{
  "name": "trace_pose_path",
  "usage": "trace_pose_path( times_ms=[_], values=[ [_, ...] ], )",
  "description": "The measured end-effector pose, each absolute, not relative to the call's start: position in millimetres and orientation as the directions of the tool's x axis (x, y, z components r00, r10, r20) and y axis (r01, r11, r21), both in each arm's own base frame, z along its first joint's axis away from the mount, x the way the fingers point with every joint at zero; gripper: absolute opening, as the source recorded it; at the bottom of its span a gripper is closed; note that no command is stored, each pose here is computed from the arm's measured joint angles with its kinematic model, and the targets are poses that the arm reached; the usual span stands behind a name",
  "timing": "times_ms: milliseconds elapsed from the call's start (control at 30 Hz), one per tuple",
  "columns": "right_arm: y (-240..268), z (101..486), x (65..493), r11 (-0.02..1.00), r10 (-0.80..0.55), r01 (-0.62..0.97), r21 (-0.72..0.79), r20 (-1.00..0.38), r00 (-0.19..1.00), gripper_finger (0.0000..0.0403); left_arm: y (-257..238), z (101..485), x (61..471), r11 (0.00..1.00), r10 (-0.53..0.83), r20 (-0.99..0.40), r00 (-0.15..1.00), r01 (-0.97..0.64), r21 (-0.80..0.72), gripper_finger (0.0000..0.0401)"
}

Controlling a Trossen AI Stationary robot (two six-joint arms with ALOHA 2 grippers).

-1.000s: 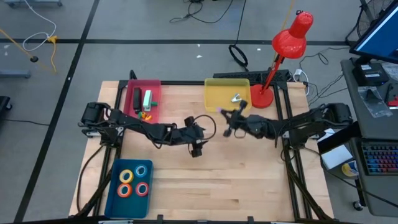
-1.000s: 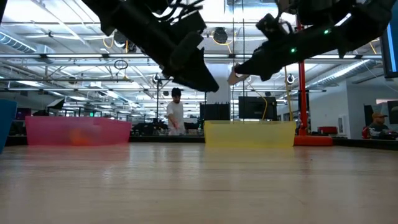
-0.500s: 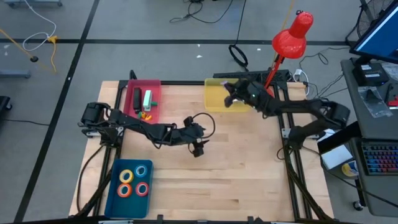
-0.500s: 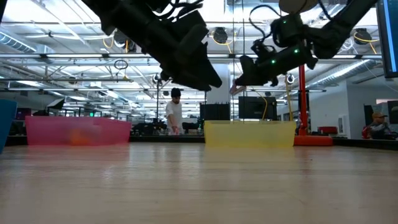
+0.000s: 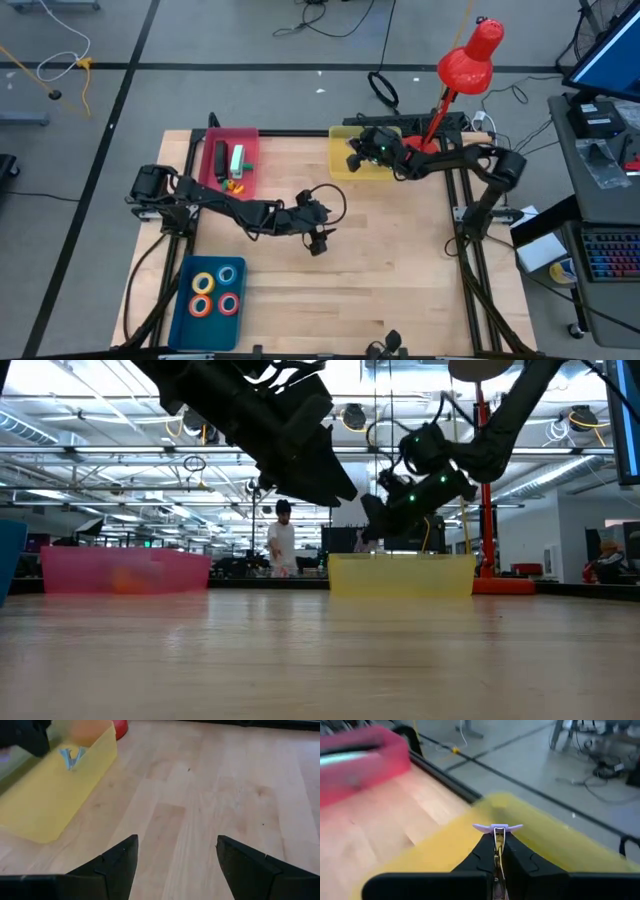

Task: Pick and place Stapler, Stapler remover, tape
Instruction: Put the purple staple remover into the yellow bin, then return to Home Position

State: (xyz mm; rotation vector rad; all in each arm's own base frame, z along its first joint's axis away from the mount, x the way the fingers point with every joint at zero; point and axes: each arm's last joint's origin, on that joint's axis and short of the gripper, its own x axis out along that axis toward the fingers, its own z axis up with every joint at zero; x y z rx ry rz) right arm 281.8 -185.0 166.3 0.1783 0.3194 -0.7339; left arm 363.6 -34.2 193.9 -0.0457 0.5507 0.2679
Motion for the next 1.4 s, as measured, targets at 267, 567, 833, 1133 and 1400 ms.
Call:
trace_pose_path(
  times_ms=[267,567,833,1133,1400],
  values=[
    [-193.7,136.3,278.7,0.698,-0.615,0.713,0.058,-0.460,0.640,0.0009,-34.3,192.1,362.4,0.965,0.239,-0.541,0.806,-0.261,0.037,0.0269],
    [-193.8,122.5,278.6,0.705,-0.581,0.706,0.071,-0.512,0.632,0.0012,-34.5,192.3,362.5,0.965,0.239,-0.539,0.808,-0.261,0.036,0.0269],
    [-193.5,122.0,278.3,0.697,-0.579,0.712,0.085,-0.519,0.629,0.0036,-34.5,192.0,362.3,0.965,0.238,-0.542,0.806,-0.261,0.036,0.0269],
    [-194.0,123.4,278.9,0.699,-0.586,0.711,0.081,-0.505,0.634,0.0097,-36.9,191.6,361.7,0.966,0.231,-0.547,0.805,-0.255,0.033,0.0269],
    [-194.5,124.4,278.4,0.689,-0.609,0.723,0.053,-0.498,0.617,0.0176,-41.1,191.0,360.8,0.969,0.222,-0.553,0.803,-0.243,0.036,0.0269]
  ],
)
